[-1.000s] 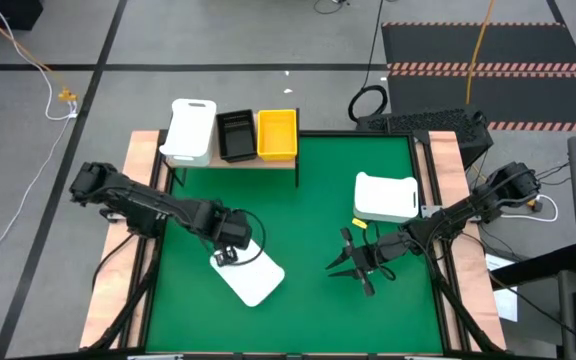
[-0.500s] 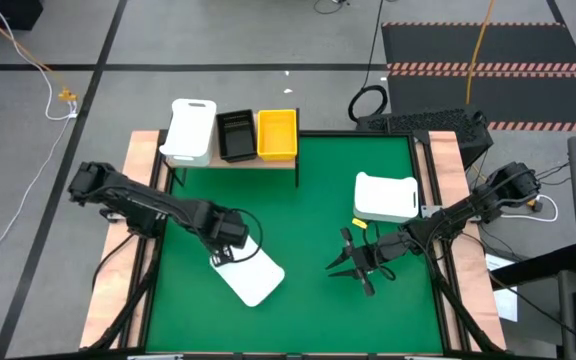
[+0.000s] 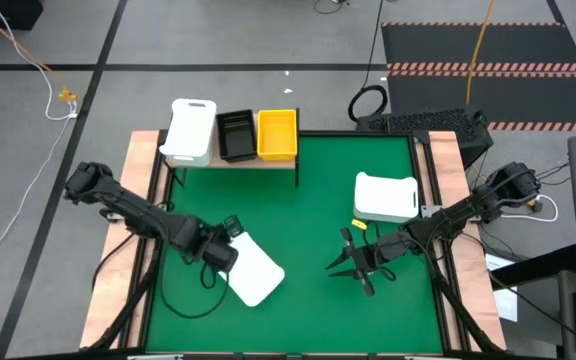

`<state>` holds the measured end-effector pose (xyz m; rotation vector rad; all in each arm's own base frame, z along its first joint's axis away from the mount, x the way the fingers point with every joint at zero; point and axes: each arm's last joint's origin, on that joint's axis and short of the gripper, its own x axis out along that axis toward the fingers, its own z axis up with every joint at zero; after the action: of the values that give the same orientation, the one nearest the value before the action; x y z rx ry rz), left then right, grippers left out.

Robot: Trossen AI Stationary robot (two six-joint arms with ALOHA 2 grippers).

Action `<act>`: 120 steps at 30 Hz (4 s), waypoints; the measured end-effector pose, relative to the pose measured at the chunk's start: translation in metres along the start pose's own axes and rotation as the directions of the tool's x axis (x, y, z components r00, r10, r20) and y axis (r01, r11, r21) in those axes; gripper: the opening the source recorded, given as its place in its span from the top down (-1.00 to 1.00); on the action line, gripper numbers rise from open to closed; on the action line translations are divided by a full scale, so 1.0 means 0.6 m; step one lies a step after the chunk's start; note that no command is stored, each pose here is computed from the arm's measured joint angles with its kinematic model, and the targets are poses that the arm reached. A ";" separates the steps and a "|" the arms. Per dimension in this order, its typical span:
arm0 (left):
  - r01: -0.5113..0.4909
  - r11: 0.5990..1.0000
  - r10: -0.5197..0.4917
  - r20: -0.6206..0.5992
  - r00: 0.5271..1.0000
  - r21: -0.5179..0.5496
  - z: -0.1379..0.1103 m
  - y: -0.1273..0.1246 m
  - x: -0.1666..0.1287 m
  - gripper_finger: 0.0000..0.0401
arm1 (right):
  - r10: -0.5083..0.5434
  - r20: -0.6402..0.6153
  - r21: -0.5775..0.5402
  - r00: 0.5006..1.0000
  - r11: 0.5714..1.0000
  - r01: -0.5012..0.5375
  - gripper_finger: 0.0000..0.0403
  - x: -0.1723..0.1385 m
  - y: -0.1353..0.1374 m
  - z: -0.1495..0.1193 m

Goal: Stack baskets on shelf by color
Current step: Stack the bottom white bin on top of the other white bin on the shelf

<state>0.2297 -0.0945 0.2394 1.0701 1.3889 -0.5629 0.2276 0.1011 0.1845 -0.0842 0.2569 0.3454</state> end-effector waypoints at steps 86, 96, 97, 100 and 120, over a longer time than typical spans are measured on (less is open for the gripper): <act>0.411 0.398 -0.164 0.377 0.912 -0.820 0.163 -0.008 0.066 0.85 | -0.022 0.101 -0.008 0.995 1.000 0.023 0.63 -0.012 -0.002 -0.011; 0.509 0.251 -0.079 0.506 0.859 -0.824 0.098 0.003 -0.040 0.98 | -0.023 0.066 -0.003 0.998 1.000 0.023 0.63 -0.012 -0.002 -0.016; 0.520 0.232 -0.070 0.519 0.852 -0.822 0.087 0.002 -0.058 0.98 | -0.023 0.067 -0.003 0.998 1.000 0.024 0.63 -0.012 -0.002 -0.016; 0.555 0.159 -0.045 0.556 0.830 -0.816 0.050 0.001 -0.117 0.99 | -0.024 0.066 -0.003 0.998 1.000 0.024 0.63 -0.012 -0.002 -0.016; 0.336 0.406 0.446 0.505 0.739 -0.850 -0.133 0.017 -0.395 1.00 | -0.025 0.079 -0.009 0.997 1.000 0.026 0.63 -0.012 -0.003 -0.014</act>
<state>0.1603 -0.0835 0.4798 -0.0902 0.7211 -0.0045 0.2198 0.0963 0.1783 -0.0833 0.1755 0.3242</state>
